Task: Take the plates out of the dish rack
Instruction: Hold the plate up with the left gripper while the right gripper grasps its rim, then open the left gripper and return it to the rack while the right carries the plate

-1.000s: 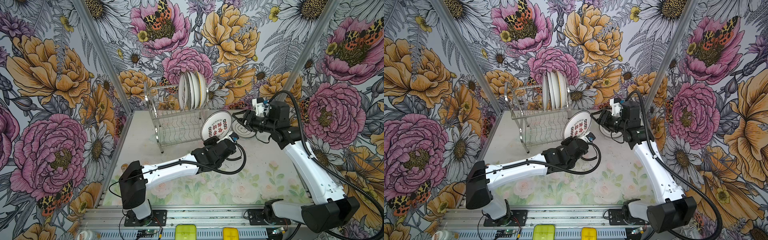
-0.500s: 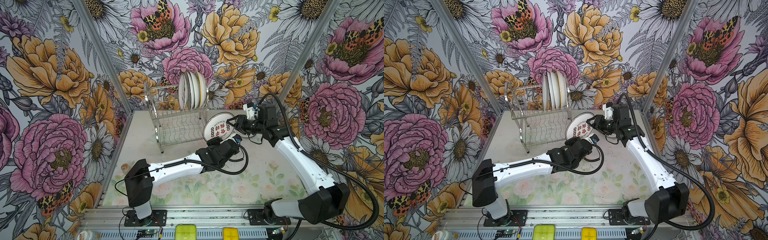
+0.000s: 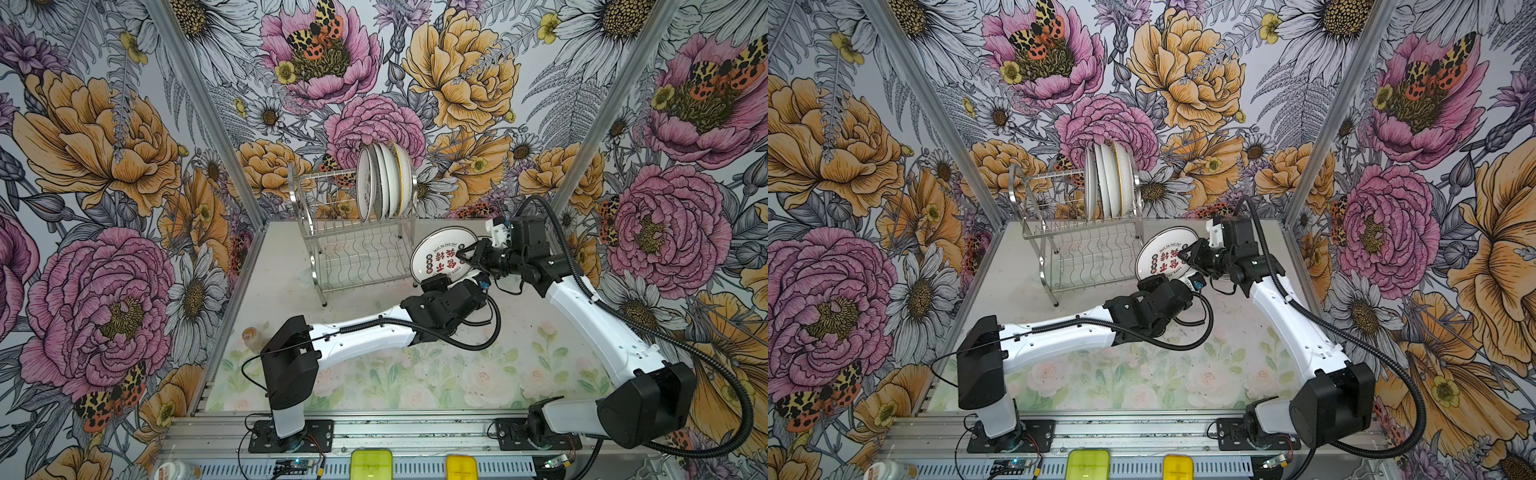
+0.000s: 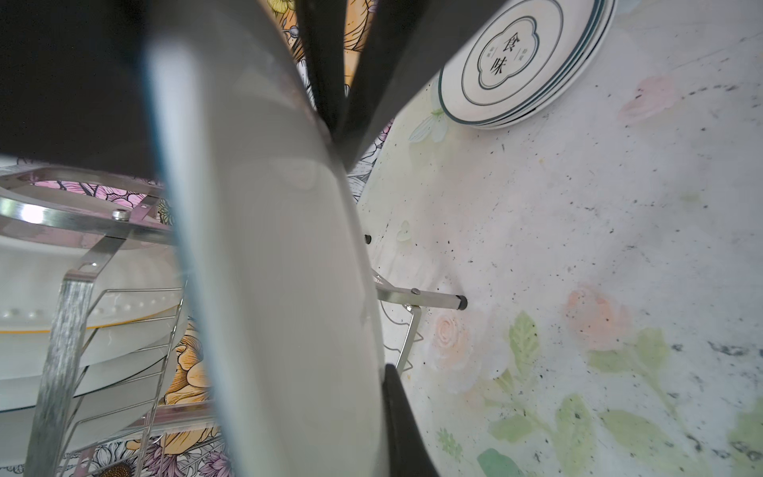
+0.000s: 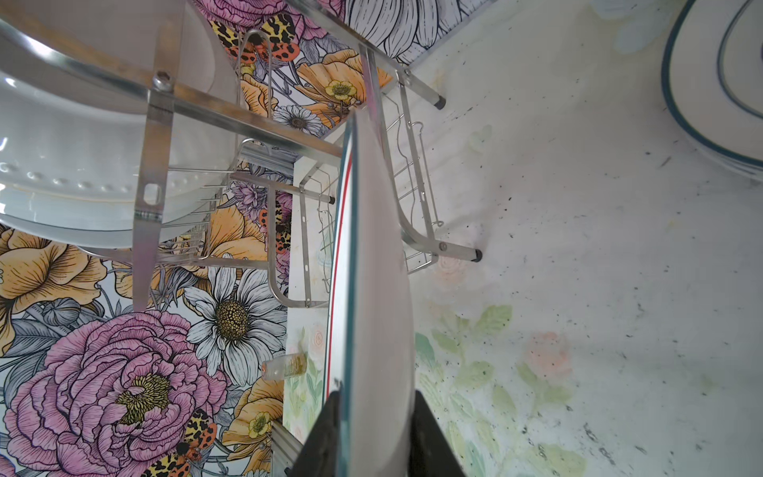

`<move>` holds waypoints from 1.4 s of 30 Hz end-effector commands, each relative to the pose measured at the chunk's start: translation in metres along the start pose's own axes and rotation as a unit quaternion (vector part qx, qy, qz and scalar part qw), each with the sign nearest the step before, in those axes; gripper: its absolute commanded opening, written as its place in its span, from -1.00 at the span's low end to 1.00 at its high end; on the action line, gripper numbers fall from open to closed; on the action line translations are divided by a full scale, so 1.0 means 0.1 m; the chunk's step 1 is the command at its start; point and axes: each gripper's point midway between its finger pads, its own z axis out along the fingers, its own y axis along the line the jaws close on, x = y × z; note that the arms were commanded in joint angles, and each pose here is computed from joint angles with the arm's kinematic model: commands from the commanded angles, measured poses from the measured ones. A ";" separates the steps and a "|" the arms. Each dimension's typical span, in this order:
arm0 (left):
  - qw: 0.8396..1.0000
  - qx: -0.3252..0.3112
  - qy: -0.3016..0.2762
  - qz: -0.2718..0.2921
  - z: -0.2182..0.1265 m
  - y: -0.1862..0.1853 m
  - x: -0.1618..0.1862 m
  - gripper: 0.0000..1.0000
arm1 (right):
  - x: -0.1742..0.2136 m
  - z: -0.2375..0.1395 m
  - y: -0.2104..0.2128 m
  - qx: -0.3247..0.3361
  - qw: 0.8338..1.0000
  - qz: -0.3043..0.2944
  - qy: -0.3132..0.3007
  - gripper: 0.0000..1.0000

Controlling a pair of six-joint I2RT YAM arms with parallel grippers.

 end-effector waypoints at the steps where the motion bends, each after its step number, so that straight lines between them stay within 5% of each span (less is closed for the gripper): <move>1: 0.996 -0.033 -0.035 -0.078 -0.06 0.36 -0.27 -1.00 | 0.00 -0.07 0.13 -0.024 0.999 -0.043 -0.006 -0.76; 5: 0.996 -0.032 -0.037 -0.079 -0.06 0.36 -0.30 -1.00 | -0.03 -0.13 0.14 -0.024 0.999 -0.042 -0.016 -0.96; 12: 0.995 -0.031 -0.043 -0.082 -0.12 0.38 -0.33 -0.22 | -0.13 -0.24 0.08 -0.008 0.998 -0.043 -0.049 -1.00; 15: 0.995 -0.027 -0.048 -0.082 -0.16 0.37 -0.36 -0.03 | -0.19 -0.29 0.08 -0.001 0.997 -0.046 -0.064 -1.00; 19: 0.994 -0.012 -0.061 -0.092 -0.19 0.31 -0.44 -0.10 | -0.23 -0.32 0.11 -0.003 0.996 -0.047 -0.069 -1.00; 29: 0.994 0.003 -0.077 -0.072 -0.35 0.13 -0.60 0.13 | -0.48 -0.55 0.01 0.029 0.990 -0.044 -0.130 -1.00; 42: 0.991 0.025 -0.086 -0.102 -0.50 0.08 -0.67 0.28 | -0.85 -1.04 -0.71 0.071 0.978 0.028 -0.193 -1.00</move>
